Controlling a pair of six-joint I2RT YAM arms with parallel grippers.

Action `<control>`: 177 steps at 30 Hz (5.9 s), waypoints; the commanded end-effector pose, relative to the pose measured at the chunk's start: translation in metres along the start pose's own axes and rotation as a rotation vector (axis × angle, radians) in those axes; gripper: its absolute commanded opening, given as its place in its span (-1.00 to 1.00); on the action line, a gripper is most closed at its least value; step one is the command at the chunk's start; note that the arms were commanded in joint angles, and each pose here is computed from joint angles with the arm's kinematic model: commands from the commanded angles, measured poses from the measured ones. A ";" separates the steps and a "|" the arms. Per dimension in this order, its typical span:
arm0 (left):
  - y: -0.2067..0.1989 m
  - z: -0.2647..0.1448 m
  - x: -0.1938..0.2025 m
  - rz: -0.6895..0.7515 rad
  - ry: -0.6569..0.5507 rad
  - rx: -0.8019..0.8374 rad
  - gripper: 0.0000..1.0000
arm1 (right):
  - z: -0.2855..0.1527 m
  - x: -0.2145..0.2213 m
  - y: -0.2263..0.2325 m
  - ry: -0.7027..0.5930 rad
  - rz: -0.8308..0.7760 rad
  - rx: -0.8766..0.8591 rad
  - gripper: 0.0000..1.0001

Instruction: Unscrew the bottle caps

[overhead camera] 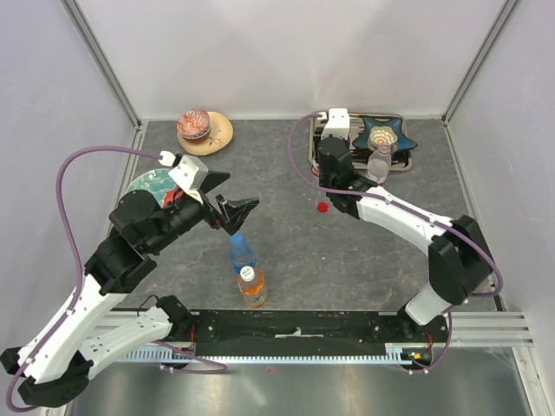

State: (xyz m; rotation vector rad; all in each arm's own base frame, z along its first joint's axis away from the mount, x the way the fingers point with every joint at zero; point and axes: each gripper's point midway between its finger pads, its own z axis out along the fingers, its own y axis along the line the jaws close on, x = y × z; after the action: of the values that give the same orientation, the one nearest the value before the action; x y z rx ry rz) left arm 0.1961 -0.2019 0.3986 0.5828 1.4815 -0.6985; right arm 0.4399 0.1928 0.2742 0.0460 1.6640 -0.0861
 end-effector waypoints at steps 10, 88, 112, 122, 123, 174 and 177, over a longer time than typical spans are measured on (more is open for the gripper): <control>-0.001 0.002 0.009 -0.025 0.004 0.005 0.99 | 0.042 0.053 -0.011 0.038 -0.005 0.134 -1.00; 0.160 -0.027 0.070 -0.343 0.189 -0.811 0.99 | -0.236 -0.038 0.122 0.207 0.117 -0.921 0.54; 0.140 -0.026 0.105 -0.506 0.213 -0.712 0.99 | -0.377 0.035 0.175 0.280 -0.124 -1.076 0.78; 0.136 -0.031 0.103 -0.498 0.199 -0.700 0.99 | -0.352 0.052 0.183 0.253 -0.146 -0.919 0.77; 0.136 -0.031 0.105 -0.501 0.204 -0.702 0.98 | -0.353 0.054 0.185 0.257 -0.147 -0.924 0.74; 0.030 0.040 -0.083 -0.258 -0.233 0.157 0.99 | -0.225 -0.130 0.049 0.158 0.385 -0.651 -1.00; -0.020 0.047 -0.072 -0.231 -0.127 0.574 0.99 | -0.212 -0.142 0.050 0.178 0.474 -0.760 -1.00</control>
State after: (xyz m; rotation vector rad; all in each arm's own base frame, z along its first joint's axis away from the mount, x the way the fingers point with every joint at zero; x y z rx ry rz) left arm 0.2723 -0.1866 0.4543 0.2200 1.4511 -0.9614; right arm 0.2508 0.2456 0.4051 -0.0883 1.7432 0.5884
